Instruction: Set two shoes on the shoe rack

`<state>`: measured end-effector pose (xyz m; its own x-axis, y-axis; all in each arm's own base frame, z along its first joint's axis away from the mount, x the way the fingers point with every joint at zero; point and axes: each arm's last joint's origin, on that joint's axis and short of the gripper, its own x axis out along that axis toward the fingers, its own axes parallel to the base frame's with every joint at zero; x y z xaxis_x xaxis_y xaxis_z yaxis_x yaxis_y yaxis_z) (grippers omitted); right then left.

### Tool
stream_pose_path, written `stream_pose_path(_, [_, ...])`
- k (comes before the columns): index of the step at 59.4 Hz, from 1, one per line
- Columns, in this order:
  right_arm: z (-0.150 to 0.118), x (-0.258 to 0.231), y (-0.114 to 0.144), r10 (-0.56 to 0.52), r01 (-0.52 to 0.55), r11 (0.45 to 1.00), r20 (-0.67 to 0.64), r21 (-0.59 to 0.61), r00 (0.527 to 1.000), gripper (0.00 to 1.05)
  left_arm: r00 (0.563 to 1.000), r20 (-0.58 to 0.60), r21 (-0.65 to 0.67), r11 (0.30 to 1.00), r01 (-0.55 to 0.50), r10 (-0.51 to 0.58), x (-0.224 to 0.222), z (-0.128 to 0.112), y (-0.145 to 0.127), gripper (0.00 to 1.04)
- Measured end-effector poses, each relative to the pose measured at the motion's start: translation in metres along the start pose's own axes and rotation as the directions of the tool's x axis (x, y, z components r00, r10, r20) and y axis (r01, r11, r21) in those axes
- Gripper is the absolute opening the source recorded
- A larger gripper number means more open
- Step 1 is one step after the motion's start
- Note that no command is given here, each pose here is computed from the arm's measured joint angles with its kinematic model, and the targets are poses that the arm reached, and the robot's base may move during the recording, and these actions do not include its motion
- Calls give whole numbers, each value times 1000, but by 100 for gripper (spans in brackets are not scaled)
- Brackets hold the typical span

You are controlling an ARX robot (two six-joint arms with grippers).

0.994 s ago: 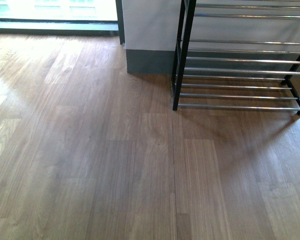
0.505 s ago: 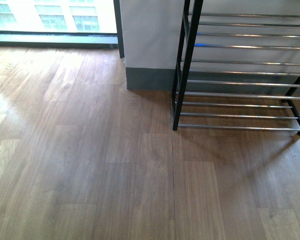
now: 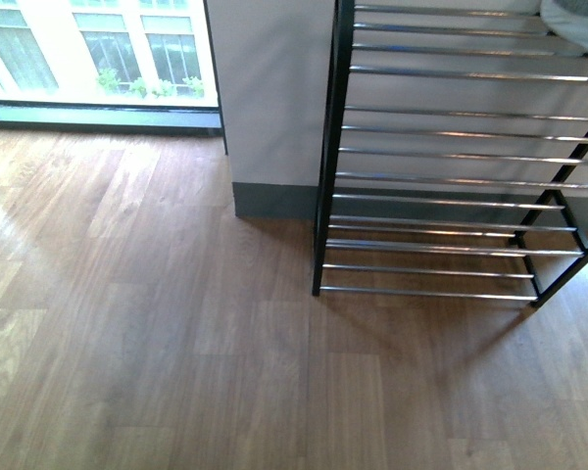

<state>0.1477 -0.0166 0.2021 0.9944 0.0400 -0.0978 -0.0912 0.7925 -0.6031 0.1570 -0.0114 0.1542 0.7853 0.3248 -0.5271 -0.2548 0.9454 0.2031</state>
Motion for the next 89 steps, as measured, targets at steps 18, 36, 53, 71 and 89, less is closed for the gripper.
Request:
stream_pose_path(18, [0,0,0,-4,4,1000,-3,0,1000,1,1000,-1,1,1000,7,-7,0,0,0,1])
stream_pose_path(36, [0,0,0,-1,1,1000,-3,0,1000,1,1000,-1,1,1000,6,-6,0,0,0,1])
stream_pose_path(53, [1,1,1,45,-48,994,33,101,998,1,1000,-2,0,1000,0,0,0,0,0,1])
stream_pose_path(71, [40,44,12,95,-135,935,135,327,986,1,1000,-2,1,1000,4,-4,0,0,0,1])
stream_pose_path(89, [26,135,33,168,-161,948,-2,274,986,1,1000,-2,1,1000,4,-4,0,0,0,1])
